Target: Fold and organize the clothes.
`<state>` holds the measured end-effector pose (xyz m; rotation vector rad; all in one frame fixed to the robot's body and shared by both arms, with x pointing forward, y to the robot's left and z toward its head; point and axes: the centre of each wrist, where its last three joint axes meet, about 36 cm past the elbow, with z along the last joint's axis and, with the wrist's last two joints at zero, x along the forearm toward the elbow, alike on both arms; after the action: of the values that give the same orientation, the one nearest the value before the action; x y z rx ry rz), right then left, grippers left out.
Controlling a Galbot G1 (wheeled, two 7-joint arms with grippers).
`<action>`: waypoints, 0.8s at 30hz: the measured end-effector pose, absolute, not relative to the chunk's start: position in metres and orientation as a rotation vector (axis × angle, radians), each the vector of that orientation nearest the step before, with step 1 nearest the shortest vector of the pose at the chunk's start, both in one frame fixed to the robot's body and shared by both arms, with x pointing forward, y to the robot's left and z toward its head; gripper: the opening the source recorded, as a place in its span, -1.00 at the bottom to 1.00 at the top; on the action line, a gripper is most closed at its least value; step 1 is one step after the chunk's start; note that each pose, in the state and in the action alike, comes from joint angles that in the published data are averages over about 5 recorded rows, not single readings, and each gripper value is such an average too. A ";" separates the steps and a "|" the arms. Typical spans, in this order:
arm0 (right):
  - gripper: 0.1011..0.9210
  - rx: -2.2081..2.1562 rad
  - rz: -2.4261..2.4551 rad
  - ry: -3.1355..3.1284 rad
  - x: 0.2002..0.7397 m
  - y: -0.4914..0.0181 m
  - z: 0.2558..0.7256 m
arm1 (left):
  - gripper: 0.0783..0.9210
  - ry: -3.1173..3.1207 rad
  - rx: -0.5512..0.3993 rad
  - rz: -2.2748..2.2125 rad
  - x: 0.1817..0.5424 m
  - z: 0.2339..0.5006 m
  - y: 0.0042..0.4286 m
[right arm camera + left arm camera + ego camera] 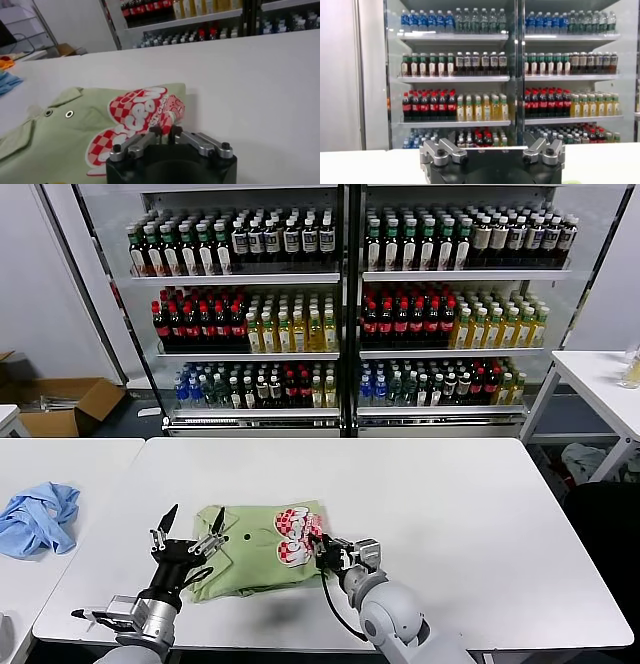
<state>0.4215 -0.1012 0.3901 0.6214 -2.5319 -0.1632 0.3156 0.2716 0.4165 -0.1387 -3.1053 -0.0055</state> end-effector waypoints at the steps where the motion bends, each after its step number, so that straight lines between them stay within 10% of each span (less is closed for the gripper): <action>1: -0.81 0.619 -0.163 -2.537 0.421 -0.103 0.392 | 0.77 -3.107 -0.140 -0.011 0.316 0.416 0.272; 24: -0.96 0.475 0.013 -2.677 0.394 -0.243 0.431 | 0.77 -3.187 -0.243 -0.412 0.332 0.376 0.274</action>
<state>0.3937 -0.2429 0.4308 0.4751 -2.6771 0.0129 0.3317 0.2737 0.3760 -0.2428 -3.1875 -0.4118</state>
